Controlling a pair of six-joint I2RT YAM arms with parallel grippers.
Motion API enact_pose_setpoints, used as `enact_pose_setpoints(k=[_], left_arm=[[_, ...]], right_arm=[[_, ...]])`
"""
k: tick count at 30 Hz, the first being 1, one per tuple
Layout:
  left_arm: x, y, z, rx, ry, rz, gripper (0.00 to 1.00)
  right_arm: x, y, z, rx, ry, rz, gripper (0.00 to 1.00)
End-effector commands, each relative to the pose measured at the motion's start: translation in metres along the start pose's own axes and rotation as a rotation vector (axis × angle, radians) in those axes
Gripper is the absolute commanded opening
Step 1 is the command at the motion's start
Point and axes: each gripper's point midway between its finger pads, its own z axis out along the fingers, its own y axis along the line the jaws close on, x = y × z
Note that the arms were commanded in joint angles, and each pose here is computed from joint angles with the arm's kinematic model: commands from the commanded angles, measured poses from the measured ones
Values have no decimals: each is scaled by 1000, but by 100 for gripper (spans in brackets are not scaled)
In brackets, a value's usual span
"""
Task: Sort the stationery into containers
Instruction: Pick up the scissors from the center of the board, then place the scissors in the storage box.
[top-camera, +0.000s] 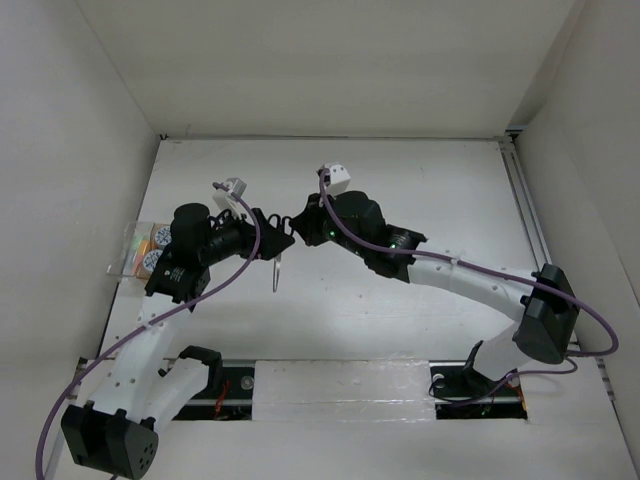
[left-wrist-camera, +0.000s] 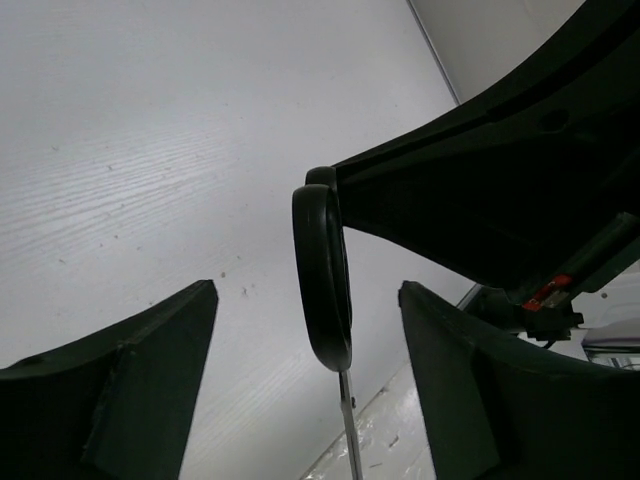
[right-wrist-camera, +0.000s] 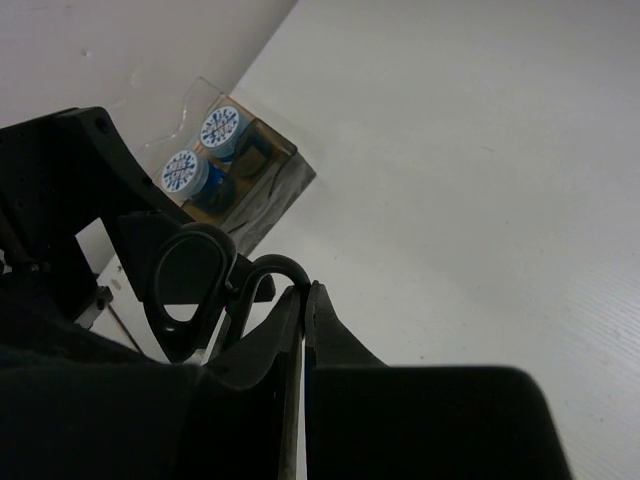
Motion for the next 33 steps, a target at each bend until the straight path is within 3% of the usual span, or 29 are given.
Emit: enact_pose_setpoints(k=[1,3,6,11,14,15,17,18,19,20,21,27,33], left_arm=[[-7,-12,-2,61,-25,46,67],[-6,-10,0,57,-18,41,51],[-9,-9,1,49,-22,40,37],[-11,-1,3,7,-27,39,0],[-15,16,3,-90,-45,32,0],[-19,23,2,-133,-58,51,0],[-23,57,-2,-326,-73,20,0],[-28,62,-4,-366,-79,33,0],[-26,70,-5,-403,-70,37,0],[-29,83,-8,-481,-73,41,0],[-32,87,-10,-511,-78,40,0],[-62,129,-29,-798,-116,122,0],[-70,137,-21,-767,-40,383,0]], right_arm=[[-26,27,-7,-101,-84,10,0],[-27,30,-7,-115,-87,11,0],[-31,33,-8,-127,-91,12,0],[-25,39,-7,-153,-78,-2,0],[-28,43,-8,-166,-82,-14,0],[-31,45,-11,-179,-87,-27,6],[-30,41,-12,-167,-89,-39,24],[-22,34,-11,-145,-78,-41,45],[-24,30,-14,-126,-89,-39,57],[-26,26,-16,-106,-102,-48,77],[-21,15,-15,-55,-92,-51,84],[-22,-21,-40,43,-106,-77,86],[-22,-50,-72,79,-122,-76,86]])
